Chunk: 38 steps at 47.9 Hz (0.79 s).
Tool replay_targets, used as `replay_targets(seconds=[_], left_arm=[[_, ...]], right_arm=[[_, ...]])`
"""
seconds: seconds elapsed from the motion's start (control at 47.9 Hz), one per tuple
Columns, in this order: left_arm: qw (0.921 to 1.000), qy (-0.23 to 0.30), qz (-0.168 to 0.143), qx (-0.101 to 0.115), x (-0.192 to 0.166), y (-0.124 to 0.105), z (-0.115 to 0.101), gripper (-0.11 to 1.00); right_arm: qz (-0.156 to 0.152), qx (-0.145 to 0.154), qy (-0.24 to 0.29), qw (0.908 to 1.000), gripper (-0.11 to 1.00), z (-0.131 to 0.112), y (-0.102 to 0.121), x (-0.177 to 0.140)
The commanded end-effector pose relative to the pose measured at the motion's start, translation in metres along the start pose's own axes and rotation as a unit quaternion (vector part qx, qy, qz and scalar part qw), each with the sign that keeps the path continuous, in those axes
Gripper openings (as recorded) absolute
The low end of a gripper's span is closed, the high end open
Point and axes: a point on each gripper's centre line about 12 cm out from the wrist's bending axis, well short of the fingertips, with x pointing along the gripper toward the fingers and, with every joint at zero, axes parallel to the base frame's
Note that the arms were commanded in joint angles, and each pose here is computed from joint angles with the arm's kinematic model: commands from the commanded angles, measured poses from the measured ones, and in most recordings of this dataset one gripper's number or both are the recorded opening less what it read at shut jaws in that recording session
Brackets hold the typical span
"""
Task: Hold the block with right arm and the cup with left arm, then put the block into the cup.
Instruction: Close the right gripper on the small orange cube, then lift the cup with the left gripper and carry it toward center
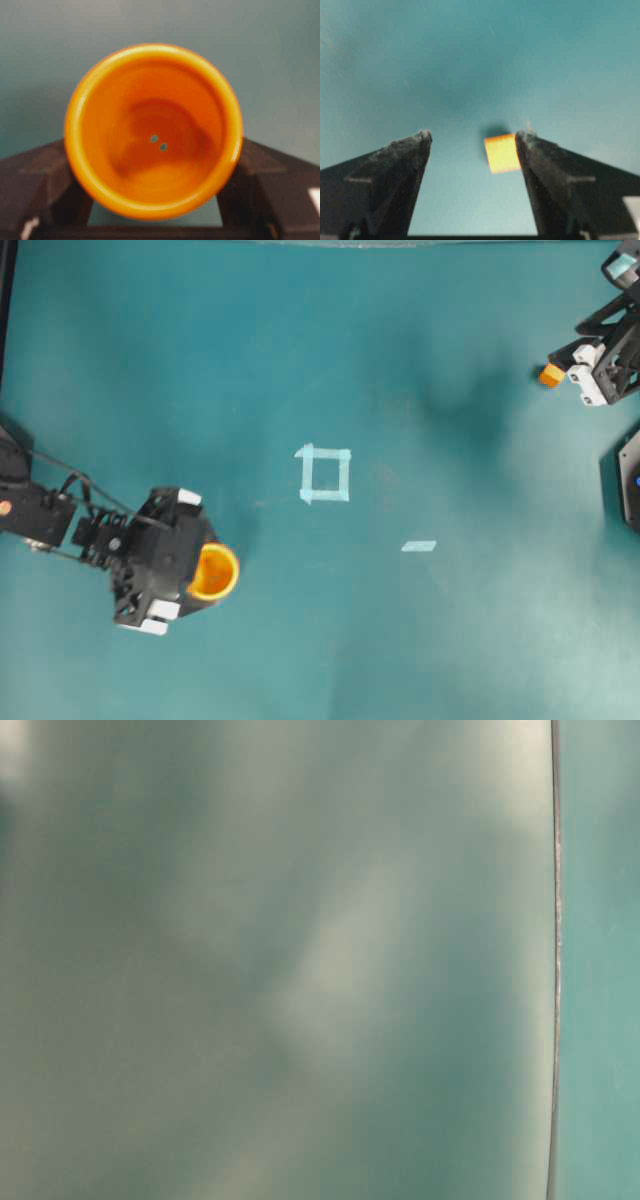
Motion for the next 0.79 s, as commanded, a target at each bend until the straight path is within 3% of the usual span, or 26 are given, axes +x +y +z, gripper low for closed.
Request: replay_targets(seconds=[0.0,0.146,0.543,0.773], left_arm=[[0.9995,-0.031,0.007,0.004,-0.005,0.007,0.026,0.64],[0.9986,-0.045,0.025,0.014,-0.004,0.022,0.047,0.64],[0.9943,-0.078,0.068,-0.026,-0.002,0.065,0.089,0.64],[0.9934,-0.071,0.082,-0.037,0.002,0.08,0.103,0.64]], right_arm=[[-0.004,-0.001,0.012,0.9999,0.67,0.004,0.001,0.0],[-0.009,-0.002,0.041,0.9991,0.67,-0.001,0.0,0.013],[-0.005,-0.008,0.055,0.9984,0.67,-0.008,0.002,0.052],[-0.015,-0.035,0.067,0.9971,0.67,-0.018,-0.002,0.063]])
